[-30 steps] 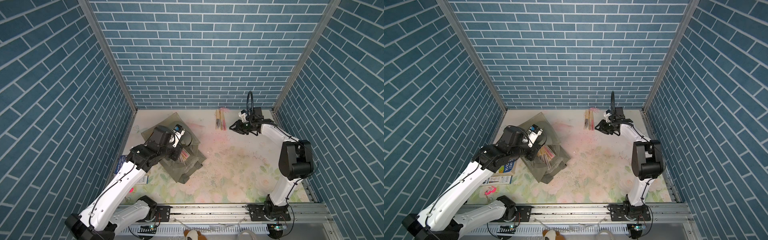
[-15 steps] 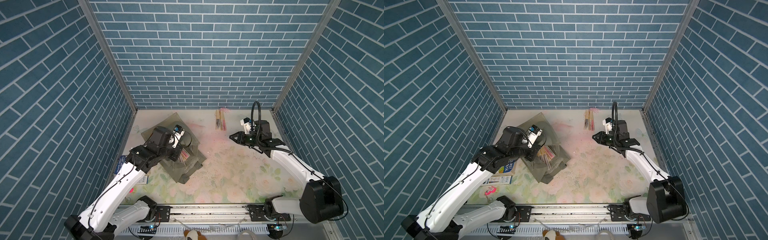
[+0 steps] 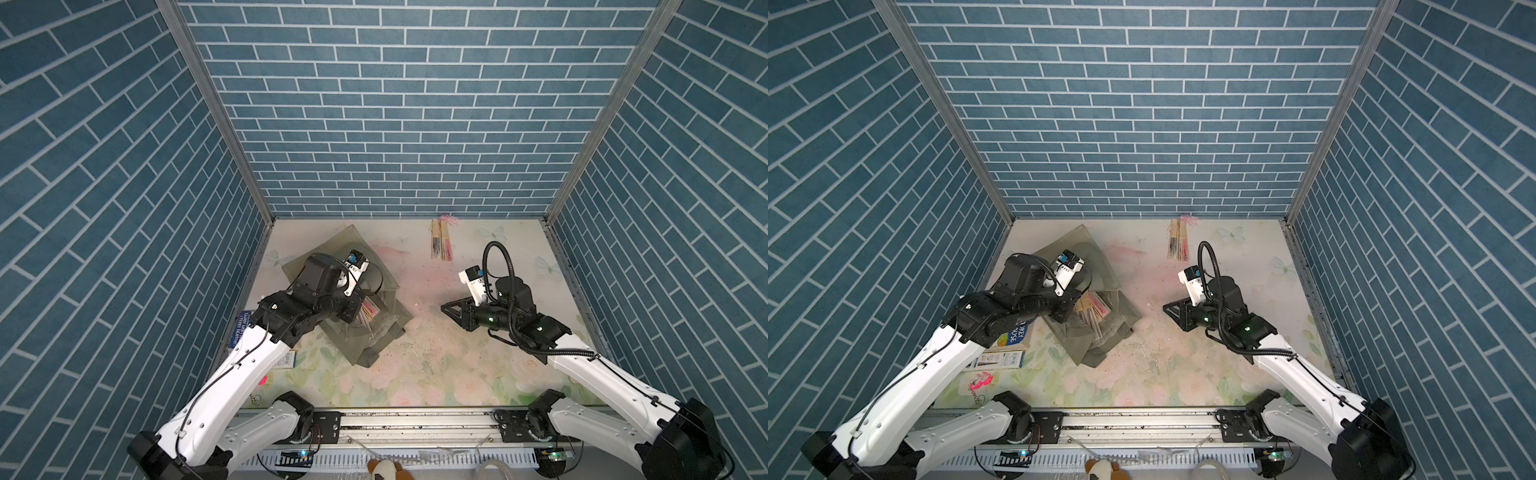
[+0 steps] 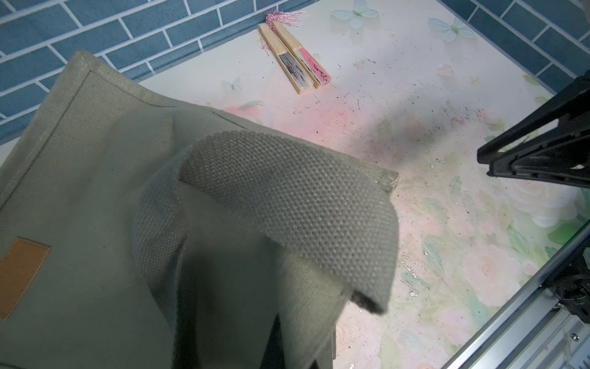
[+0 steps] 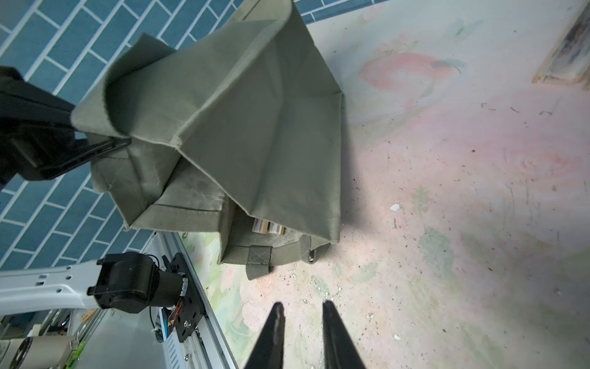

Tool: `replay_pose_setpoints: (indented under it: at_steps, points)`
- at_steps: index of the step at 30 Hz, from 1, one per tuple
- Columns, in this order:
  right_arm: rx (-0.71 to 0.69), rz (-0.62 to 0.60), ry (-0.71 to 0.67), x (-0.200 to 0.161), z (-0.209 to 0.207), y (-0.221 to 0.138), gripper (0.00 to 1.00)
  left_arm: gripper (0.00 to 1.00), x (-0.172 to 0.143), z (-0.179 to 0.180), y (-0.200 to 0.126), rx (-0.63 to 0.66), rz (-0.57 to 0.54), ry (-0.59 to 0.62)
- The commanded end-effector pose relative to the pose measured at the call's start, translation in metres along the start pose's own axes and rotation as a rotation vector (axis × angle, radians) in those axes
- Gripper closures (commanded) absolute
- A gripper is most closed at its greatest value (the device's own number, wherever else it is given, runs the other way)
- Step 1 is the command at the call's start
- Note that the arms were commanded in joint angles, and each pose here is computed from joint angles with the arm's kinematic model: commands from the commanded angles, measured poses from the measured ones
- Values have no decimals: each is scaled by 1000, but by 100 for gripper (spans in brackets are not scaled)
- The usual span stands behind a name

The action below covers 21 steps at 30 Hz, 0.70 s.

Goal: Take out the folding fans from the tote bags
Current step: Pick up the folding fan from the canvas bag.

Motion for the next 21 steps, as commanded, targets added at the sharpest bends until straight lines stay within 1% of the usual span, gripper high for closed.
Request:
replay_pose_setpoints:
  at_steps: [1, 8, 11, 14, 17, 21]
  points:
    - [42, -26, -150, -7, 10, 6, 77, 100, -1, 3, -1, 22, -15, 5]
    - [92, 41, -377, -34, 32, 33, 79, 100, 0, 3, 0, 19, -16, 4]
    - [94, 76, -479, -49, 37, 48, 79, 100, 0, 2, -1, 13, -19, 3]
    - [113, 103, -628, -65, 48, 59, 79, 100, 0, 2, 0, 12, -17, 4]
    - [165, 76, -749, -78, 58, 66, 79, 100, 0, 2, 0, 11, -17, 3]
    - [209, 26, -807, -85, 68, 75, 79, 100, 0, 1, 0, 9, -16, 4]
Point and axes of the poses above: each gripper's point midway between its finger pads, its own y axis out along the fingers, its own z axis along the line the jaws close on, x = y × z, the point moved 6 cm from there along -y, back along the fingers, and after that the axes turned 6 degrees about y, right-handed, at the moved point
